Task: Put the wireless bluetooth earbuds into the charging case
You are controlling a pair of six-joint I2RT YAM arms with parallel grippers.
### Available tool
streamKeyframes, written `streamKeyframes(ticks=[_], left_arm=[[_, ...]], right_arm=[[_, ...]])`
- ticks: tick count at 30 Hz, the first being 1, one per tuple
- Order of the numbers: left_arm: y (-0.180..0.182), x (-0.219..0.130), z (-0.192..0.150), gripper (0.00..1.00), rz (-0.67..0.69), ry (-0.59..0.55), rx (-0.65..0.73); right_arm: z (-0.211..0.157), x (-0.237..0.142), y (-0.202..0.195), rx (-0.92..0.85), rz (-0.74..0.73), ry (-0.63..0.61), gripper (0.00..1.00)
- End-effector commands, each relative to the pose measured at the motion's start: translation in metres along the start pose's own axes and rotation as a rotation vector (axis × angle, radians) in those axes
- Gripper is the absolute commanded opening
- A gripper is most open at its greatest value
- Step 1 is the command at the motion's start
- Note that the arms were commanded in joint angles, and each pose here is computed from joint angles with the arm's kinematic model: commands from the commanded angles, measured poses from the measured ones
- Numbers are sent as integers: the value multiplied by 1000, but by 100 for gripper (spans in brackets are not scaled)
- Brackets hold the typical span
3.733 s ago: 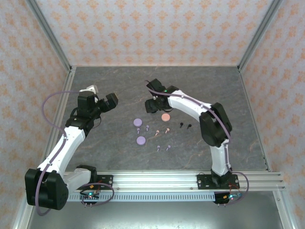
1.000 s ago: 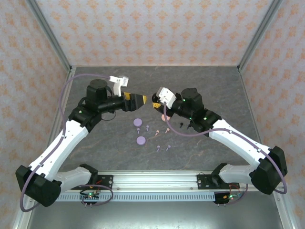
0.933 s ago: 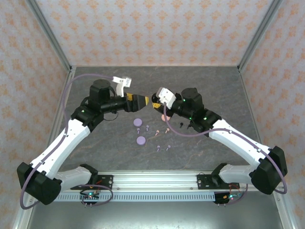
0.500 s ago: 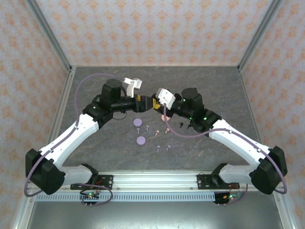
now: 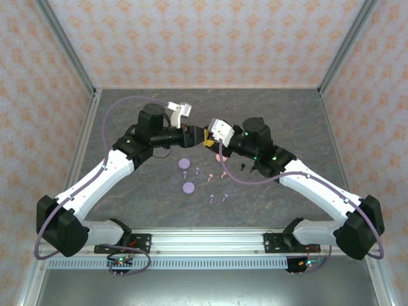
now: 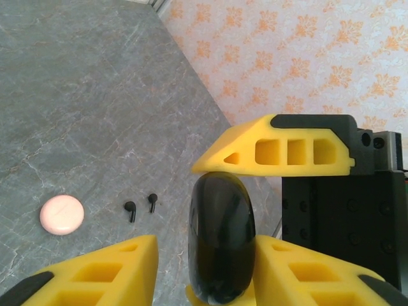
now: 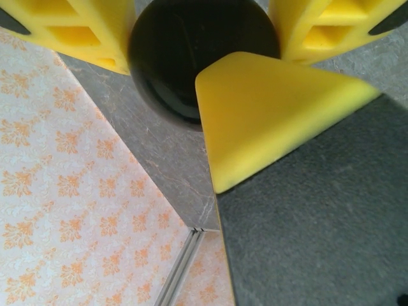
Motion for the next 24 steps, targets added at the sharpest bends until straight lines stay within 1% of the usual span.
streamKeyframes(ticks=[1, 4, 7, 24], left_arm=[[-18, -3, 6, 40, -47, -7, 44], [-17, -3, 5, 37, -44, 0, 43], [-17, -2, 4, 36, -42, 3, 45], [-6, 2, -2, 37, -7, 35, 38]], right_arm=[[12, -1, -4, -9, -3, -48, 50], [12, 0, -5, 1, -7, -50, 50], [13, 2, -5, 8, -9, -51, 50], [12, 3, -8, 20, -33, -51, 50]])
Point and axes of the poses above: each hand's point on the last joint's axis, 136 mm out from that joint toward the fingers, its own x axis out along the fingers, its own y axis along the line the jaws close on, z = x × y, the point moved 5 cm from there along -x, back along the fingers, and after that the axes turned 13 degrees about -x, right-handed, at the moved point
